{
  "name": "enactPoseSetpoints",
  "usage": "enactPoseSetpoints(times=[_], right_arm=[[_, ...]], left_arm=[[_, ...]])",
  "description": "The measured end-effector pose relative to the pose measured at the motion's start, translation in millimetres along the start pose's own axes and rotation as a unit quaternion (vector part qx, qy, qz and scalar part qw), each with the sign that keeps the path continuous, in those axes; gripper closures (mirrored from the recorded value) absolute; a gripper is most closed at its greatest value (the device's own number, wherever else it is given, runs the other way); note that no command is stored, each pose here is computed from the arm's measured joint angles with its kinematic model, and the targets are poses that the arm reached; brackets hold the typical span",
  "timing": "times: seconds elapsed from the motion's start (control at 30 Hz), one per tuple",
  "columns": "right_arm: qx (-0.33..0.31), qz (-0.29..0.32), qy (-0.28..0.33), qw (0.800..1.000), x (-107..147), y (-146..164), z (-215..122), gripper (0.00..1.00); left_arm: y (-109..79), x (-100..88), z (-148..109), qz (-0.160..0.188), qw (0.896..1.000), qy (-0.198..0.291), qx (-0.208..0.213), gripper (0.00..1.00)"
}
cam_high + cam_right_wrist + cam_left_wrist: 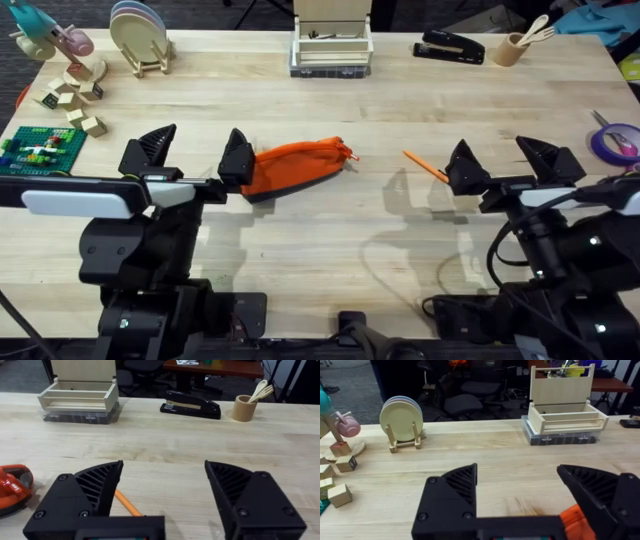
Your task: Unzip the bag, pick up the pens from the table one at a time and place them inside, then zip the bag closed.
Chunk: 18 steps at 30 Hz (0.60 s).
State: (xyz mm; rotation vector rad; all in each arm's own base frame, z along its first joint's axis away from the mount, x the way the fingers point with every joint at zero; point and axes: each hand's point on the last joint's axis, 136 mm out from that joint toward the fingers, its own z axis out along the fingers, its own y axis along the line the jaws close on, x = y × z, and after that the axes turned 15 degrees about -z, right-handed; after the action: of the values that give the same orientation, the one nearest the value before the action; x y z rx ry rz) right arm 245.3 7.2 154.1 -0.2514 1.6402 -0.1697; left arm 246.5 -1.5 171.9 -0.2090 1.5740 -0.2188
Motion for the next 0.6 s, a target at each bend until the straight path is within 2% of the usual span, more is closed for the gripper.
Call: enactPoseSetpoints(times=[0.5, 0.6], right_arm=[[0.003, -0.003, 0.003, 1.000, 1.0, -1.0, 0.0, 0.005], [0.000, -0.004, 0.008, 1.000, 2.0, 0.0, -0.6, 0.005]], left_arm=[[0.0, 0.2, 0.0, 0.000, 1.000, 0.001, 0.000, 0.008], [1.5, 6.3, -0.2, 0.000, 1.000, 0.014, -0.003, 0.008]])
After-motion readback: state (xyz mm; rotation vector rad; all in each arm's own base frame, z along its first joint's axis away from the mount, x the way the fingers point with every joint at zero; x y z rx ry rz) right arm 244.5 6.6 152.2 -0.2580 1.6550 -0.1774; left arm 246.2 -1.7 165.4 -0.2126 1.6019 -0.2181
